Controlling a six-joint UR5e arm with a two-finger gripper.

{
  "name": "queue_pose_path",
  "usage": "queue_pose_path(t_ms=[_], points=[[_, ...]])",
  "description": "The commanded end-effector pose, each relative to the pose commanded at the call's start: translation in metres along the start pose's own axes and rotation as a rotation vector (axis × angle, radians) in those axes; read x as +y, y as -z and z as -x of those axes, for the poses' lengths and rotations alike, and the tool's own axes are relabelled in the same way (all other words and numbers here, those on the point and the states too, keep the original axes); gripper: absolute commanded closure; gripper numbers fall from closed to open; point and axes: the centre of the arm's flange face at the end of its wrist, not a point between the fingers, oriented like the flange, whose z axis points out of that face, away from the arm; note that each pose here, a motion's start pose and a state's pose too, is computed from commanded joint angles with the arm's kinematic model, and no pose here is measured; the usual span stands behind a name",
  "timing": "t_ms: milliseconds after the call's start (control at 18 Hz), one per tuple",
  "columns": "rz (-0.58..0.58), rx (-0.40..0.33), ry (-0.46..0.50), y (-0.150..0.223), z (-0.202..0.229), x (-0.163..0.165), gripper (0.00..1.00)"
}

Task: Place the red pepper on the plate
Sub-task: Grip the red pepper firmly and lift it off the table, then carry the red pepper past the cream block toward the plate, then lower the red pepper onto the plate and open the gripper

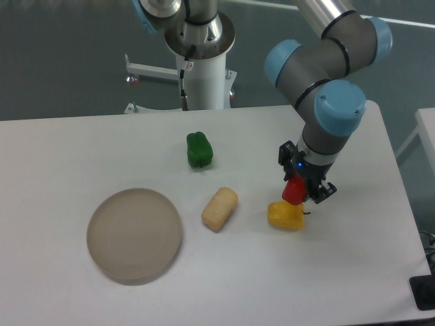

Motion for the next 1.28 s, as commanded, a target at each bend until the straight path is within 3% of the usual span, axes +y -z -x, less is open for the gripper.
queue_pose_path(t_ms=[167, 611, 722, 889, 1278], points=[[0.002, 0.007, -0.036, -0.003, -0.010, -0.025, 0.77], [0.007, 0.015, -0.043, -0.010, -0.075, -0.150, 0.77], [-0.012, -0.031, -0.040, -0.015, -0.084, -0.175, 0.77], [-0.028, -0.057, -0.043, -0.035, -0.111, -0.213, 0.77], [-0.019, -0.031, -0.033, -0.087, -0.163, -0.282, 0.75]])
